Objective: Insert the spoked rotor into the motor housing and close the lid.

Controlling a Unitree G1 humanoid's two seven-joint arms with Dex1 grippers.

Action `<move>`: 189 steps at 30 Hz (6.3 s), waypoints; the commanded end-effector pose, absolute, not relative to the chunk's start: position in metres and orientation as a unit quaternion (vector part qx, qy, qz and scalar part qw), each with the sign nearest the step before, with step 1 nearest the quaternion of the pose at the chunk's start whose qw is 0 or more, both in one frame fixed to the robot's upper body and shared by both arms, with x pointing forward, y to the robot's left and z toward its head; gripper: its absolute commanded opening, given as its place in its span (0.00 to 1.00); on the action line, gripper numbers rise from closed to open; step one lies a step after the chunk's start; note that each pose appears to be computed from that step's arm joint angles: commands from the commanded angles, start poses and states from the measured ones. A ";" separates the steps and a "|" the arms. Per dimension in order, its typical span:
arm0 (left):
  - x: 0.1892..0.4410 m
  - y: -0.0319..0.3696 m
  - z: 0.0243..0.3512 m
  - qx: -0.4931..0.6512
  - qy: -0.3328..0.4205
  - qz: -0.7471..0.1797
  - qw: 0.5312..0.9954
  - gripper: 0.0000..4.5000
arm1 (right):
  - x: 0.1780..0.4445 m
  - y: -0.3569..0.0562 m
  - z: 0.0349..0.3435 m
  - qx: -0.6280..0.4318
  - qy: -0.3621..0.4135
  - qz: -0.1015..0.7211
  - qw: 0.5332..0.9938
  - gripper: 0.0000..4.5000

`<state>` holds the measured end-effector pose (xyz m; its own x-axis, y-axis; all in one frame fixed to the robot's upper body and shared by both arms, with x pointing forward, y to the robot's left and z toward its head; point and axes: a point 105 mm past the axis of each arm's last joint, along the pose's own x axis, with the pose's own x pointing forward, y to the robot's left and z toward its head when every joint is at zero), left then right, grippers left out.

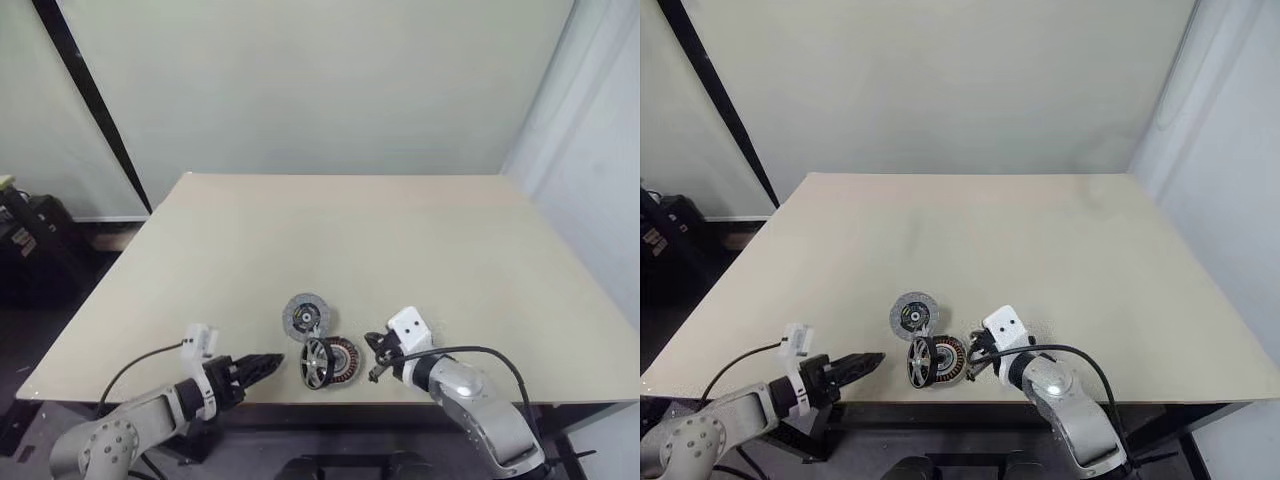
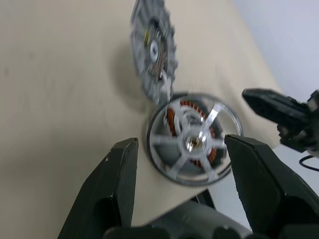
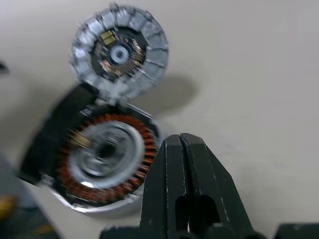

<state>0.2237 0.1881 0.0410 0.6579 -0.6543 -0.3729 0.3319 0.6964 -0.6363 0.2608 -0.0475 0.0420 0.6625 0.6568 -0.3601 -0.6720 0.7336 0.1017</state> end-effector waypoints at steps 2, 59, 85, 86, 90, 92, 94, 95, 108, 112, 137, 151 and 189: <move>0.225 0.187 0.046 -0.248 0.274 -0.304 0.878 0.65 | 0.245 -0.036 0.062 0.069 0.215 0.415 0.881 0.00; 0.214 0.185 0.024 -0.174 0.261 -0.339 0.887 0.65 | 0.233 0.007 0.068 0.294 0.329 0.440 0.782 0.08; 0.217 0.184 0.023 -0.170 0.262 -0.337 0.888 0.65 | 0.243 -0.024 0.041 0.263 0.363 0.377 0.811 0.32; 0.217 0.184 0.023 -0.170 0.262 -0.337 0.888 0.65 | 0.244 -0.024 0.041 0.263 0.361 0.376 0.812 0.38; 0.219 0.183 0.023 -0.169 0.262 -0.338 0.888 0.65 | 0.249 -0.029 0.052 0.256 0.336 0.371 0.827 0.61; 0.219 0.182 0.023 -0.169 0.261 -0.339 0.888 0.65 | 0.250 -0.031 0.059 0.251 0.323 0.372 0.833 0.61; 0.220 0.181 0.023 -0.170 0.261 -0.340 0.888 0.65 | 0.251 -0.036 0.065 0.236 0.311 0.371 0.843 0.61; 0.220 0.181 0.023 -0.170 0.261 -0.340 0.888 0.65 | 0.252 -0.038 0.068 0.230 0.306 0.369 0.847 0.61; 0.223 0.178 0.023 -0.169 0.258 -0.347 0.886 0.65 | 0.277 -0.065 0.062 -0.053 0.211 0.317 0.923 0.49; 0.222 0.178 0.024 -0.168 0.257 -0.345 0.887 0.65 | 0.274 -0.052 0.065 -0.085 0.169 0.349 0.918 0.17; 0.223 0.181 0.038 -0.158 0.242 -0.343 0.894 0.65 | 0.260 -0.006 0.045 -0.071 0.140 0.457 0.875 0.19; 0.243 0.185 0.031 -0.145 0.330 -0.292 0.886 0.00 | 0.239 -0.038 0.060 -0.394 0.174 0.573 0.697 0.44; 0.246 0.176 0.021 -0.121 0.338 -0.288 0.888 0.00 | 0.245 -0.016 0.037 -0.486 0.178 0.605 0.605 0.99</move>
